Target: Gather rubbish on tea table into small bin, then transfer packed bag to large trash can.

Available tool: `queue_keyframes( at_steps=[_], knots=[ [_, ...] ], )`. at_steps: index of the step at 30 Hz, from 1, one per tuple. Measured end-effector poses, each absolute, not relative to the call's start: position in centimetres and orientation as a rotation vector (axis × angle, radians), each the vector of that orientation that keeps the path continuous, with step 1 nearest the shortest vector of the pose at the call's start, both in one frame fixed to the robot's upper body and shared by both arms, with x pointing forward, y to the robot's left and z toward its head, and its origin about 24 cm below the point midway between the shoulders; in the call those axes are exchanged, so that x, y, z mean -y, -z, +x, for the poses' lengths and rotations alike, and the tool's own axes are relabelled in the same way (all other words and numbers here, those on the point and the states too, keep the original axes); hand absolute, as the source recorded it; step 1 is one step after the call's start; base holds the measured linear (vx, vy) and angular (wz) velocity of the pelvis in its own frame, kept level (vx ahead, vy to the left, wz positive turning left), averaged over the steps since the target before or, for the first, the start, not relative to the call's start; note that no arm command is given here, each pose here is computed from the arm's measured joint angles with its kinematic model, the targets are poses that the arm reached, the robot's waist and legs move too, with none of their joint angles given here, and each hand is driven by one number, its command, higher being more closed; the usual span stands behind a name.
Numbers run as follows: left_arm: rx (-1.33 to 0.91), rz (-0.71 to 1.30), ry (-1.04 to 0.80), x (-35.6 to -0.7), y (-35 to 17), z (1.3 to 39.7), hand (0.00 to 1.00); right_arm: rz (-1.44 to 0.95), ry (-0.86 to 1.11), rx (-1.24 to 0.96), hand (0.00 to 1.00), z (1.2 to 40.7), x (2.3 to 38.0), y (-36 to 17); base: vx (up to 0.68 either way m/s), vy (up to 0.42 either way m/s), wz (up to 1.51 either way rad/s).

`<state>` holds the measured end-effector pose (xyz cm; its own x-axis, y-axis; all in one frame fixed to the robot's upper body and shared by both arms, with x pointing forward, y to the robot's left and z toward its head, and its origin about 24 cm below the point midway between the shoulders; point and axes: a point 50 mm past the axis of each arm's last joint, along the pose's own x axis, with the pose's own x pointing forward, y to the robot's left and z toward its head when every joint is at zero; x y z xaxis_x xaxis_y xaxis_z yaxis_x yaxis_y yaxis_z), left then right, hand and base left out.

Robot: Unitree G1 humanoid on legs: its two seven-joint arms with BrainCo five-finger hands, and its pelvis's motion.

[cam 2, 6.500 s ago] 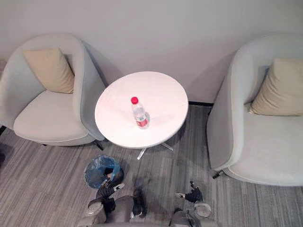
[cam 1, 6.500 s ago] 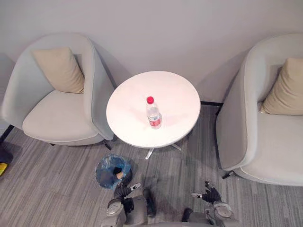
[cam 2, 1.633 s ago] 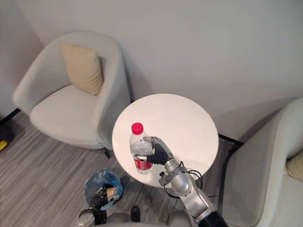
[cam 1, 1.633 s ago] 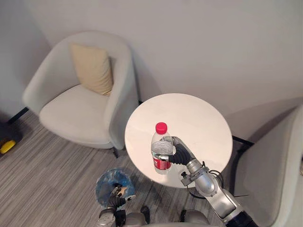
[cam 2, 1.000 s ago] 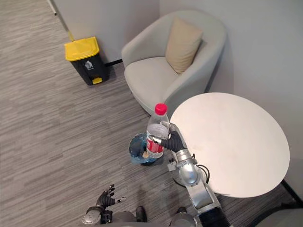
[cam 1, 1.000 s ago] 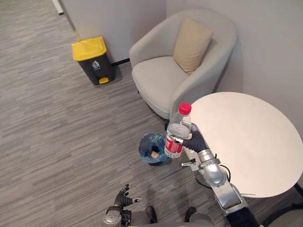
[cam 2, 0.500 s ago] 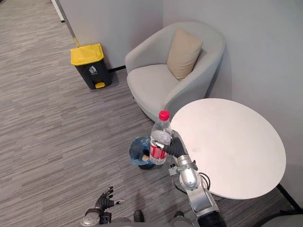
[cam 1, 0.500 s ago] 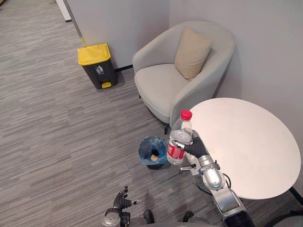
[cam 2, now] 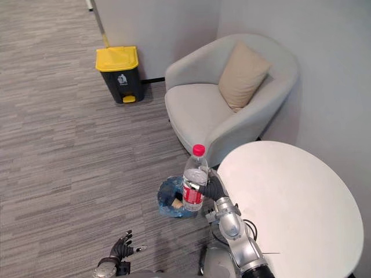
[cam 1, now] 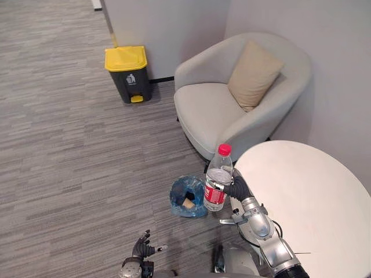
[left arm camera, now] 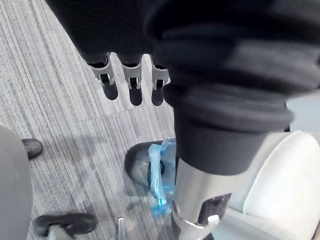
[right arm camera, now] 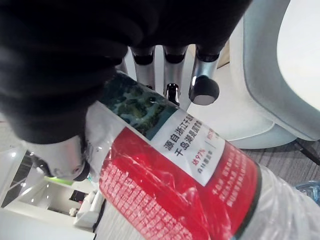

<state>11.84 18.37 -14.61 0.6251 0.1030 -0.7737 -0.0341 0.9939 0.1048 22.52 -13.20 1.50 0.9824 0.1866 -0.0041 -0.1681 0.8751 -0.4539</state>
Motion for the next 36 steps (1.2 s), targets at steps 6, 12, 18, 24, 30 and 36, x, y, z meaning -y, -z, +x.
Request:
queue_keyframes(
  at_steps=[6, 12, 18, 24, 30, 36],
  knots=[
    [-0.869, 0.044, -0.074, -17.2, 14.5, 12.4, 0.0, -0.459, -0.141, 0.002, 1.0, 22.0, 14.6, -1.0, 0.39, -0.12, 0.44],
    [-0.842, 0.066, -0.076, -17.9, 14.1, 13.1, 0.0, -0.428, -0.095, 0.011, 1.0, 22.2, 14.8, -1.3, 0.18, 0.1, -0.19],
    [-0.849, 0.079, -0.081, -18.4, 14.1, 12.9, 0.0, -0.405, -0.078, -0.052, 1.0, 21.2, 14.9, -0.1, 0.1, 0.192, 0.08],
    [-0.862, 0.086, -0.085, -18.7, 14.2, 12.4, 0.0, -0.416, -0.081, -0.057, 1.0, 21.2, 14.9, 0.0, -0.03, 0.026, -0.12],
    [-0.864, 0.09, -0.083, -18.7, 14.3, 12.4, 0.0, -0.444, -0.147, -0.149, 1.0, 20.6, 14.5, 2.1, -0.04, -0.045, -0.03],
    [-0.817, 0.086, -0.089, -18.8, 13.7, 13.8, 0.0, -0.477, -0.31, 0.025, 1.0, 24.0, 10.4, -0.8, -0.08, 0.013, -0.17]
  ],
)
